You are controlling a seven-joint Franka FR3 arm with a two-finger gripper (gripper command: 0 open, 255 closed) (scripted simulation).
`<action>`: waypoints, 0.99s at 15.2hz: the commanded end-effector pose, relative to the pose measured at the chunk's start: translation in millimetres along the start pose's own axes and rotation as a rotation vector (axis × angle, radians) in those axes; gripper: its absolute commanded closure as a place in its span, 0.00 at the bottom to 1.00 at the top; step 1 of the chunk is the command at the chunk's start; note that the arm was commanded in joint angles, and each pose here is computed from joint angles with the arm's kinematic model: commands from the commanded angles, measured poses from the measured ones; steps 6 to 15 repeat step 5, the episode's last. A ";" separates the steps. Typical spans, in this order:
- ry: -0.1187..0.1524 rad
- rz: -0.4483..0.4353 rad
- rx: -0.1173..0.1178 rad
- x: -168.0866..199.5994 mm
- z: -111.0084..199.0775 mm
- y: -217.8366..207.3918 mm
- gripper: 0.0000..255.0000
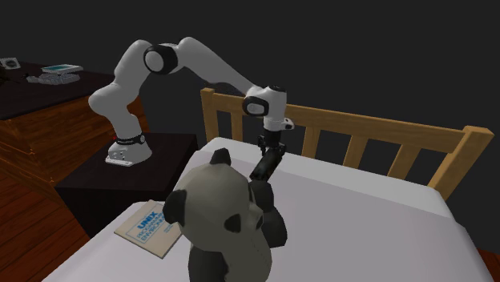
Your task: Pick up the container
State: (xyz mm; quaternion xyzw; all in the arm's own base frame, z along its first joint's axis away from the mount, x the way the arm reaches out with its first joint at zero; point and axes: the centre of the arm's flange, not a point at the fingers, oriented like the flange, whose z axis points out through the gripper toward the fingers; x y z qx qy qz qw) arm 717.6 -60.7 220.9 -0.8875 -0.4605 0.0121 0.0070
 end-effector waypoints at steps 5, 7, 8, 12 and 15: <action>0.000 0.000 -0.001 0.0 -22.0 -0.1 1.00; 0.000 0.000 -0.001 0.0 -22.0 -0.1 1.00; 0.000 0.000 -0.001 0.0 -22.0 -0.1 1.00; 0.000 0.000 -0.001 0.0 -22.0 -0.1 1.00; 0.000 0.000 -0.001 0.0 -22.0 -0.1 1.00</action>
